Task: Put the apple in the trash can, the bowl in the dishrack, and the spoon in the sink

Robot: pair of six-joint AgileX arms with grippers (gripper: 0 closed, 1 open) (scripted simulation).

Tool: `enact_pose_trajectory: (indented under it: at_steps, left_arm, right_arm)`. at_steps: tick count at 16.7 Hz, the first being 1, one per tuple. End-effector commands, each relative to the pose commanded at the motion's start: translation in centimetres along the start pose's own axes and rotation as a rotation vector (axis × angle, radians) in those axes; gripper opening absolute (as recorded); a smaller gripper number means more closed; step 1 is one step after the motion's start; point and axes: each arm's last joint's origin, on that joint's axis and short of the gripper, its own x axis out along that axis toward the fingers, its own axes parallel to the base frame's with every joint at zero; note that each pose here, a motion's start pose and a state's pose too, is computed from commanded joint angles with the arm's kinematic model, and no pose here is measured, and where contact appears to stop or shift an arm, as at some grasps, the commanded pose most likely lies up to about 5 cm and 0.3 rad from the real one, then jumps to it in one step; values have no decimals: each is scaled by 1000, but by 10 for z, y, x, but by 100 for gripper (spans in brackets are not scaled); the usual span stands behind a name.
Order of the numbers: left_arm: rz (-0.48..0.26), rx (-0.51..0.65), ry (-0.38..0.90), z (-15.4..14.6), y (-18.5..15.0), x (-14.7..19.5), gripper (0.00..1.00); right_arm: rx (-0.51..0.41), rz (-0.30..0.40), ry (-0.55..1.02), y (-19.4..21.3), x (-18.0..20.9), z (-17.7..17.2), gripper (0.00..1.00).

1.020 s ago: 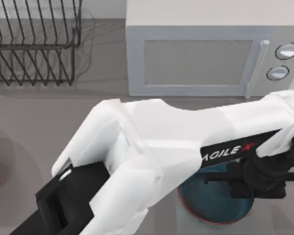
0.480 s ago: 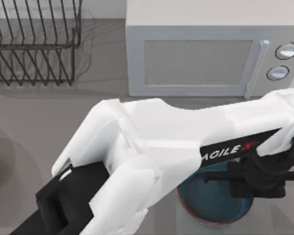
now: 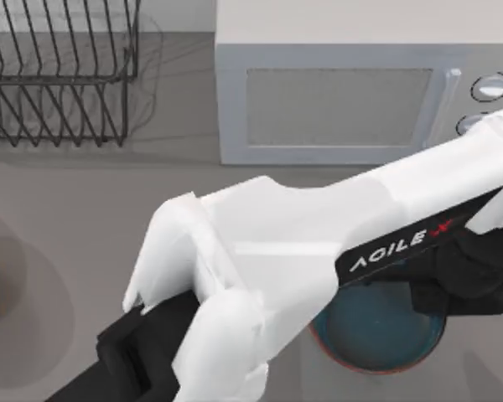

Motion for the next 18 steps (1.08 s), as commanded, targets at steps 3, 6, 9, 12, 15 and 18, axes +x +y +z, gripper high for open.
enact_pose_trajectory:
  at_steps: [3,6,9,12,15,18]
  left_arm:
    - [-20,1,-10,1,5,-29,0]
    - [-33,2,-17,1,11,-49,0]
    - [-34,2,-19,1,13,-53,0]
    - [-38,1,-21,2,14,-55,0]
    - [-125,20,-63,16,24,-78,0]
    - [-321,43,-207,54,62,-137,0]
  right_arm:
    - [0,0,0,0,0,0,100]
    - [0,0,0,0,0,0,100]
    - [0,0,0,0,0,0,100]
    - [0,0,0,0,0,0,100]
    - [0,0,0,0,0,0,100]
    - [0,0,0,0,0,0,100]
